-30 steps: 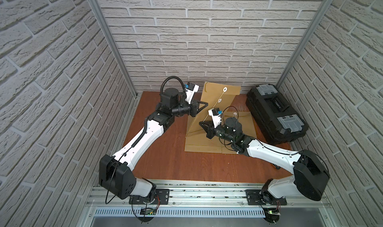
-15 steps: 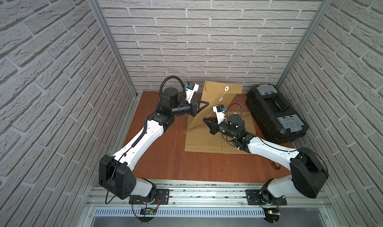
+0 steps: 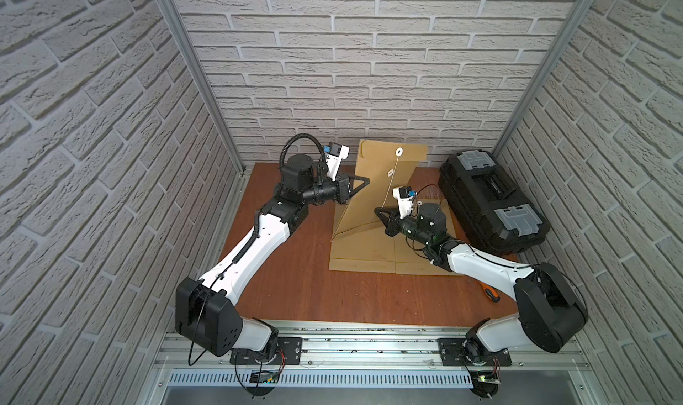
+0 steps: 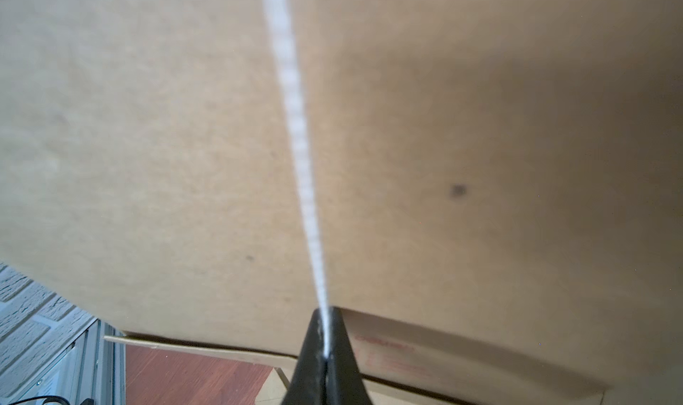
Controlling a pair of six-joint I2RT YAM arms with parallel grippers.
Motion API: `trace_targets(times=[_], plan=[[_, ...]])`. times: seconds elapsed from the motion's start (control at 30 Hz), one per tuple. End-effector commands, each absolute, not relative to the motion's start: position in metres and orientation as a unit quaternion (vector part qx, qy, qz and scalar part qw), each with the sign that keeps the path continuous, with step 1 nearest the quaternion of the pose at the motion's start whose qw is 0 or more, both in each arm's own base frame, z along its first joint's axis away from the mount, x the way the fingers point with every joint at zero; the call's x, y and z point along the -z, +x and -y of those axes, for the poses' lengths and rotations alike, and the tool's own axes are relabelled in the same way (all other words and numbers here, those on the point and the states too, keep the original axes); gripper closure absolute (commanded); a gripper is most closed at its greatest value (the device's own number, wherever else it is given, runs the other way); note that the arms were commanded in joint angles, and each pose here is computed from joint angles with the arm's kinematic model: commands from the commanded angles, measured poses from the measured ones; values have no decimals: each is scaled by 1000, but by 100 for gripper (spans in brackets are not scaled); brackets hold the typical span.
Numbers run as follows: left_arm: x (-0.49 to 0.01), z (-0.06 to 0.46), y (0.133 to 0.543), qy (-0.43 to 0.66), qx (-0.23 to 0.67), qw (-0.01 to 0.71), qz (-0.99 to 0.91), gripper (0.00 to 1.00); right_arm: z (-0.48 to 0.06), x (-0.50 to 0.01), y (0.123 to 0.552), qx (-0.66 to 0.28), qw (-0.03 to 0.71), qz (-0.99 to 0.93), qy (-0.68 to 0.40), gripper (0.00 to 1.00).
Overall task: Close the mouth of the file bag
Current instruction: Close the file bag.
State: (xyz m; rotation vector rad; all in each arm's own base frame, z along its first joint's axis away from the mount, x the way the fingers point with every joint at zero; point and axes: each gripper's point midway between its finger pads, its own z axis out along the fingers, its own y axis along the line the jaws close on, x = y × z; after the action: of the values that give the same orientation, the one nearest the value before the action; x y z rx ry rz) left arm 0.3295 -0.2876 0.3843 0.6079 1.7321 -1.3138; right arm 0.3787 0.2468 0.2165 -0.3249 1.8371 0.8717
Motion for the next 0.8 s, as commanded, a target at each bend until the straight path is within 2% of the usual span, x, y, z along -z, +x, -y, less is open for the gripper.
trace_targets(times=[0.0, 0.2, 0.43, 0.77], plan=[[-418, 278, 321, 249, 544, 463, -655, 100, -240, -240, 379, -386, 536, -739, -130, 97], [-406, 273, 330, 233, 522, 467, -675, 100, -247, -256, 372, -401, 534, -734, -120, 97], [-391, 274, 343, 210, 523, 458, -687, 100, -274, -266, 343, -330, 552, -742, -188, 97], [-383, 281, 341, 224, 529, 441, -689, 100, -321, -272, 318, -310, 537, -734, -276, 97]])
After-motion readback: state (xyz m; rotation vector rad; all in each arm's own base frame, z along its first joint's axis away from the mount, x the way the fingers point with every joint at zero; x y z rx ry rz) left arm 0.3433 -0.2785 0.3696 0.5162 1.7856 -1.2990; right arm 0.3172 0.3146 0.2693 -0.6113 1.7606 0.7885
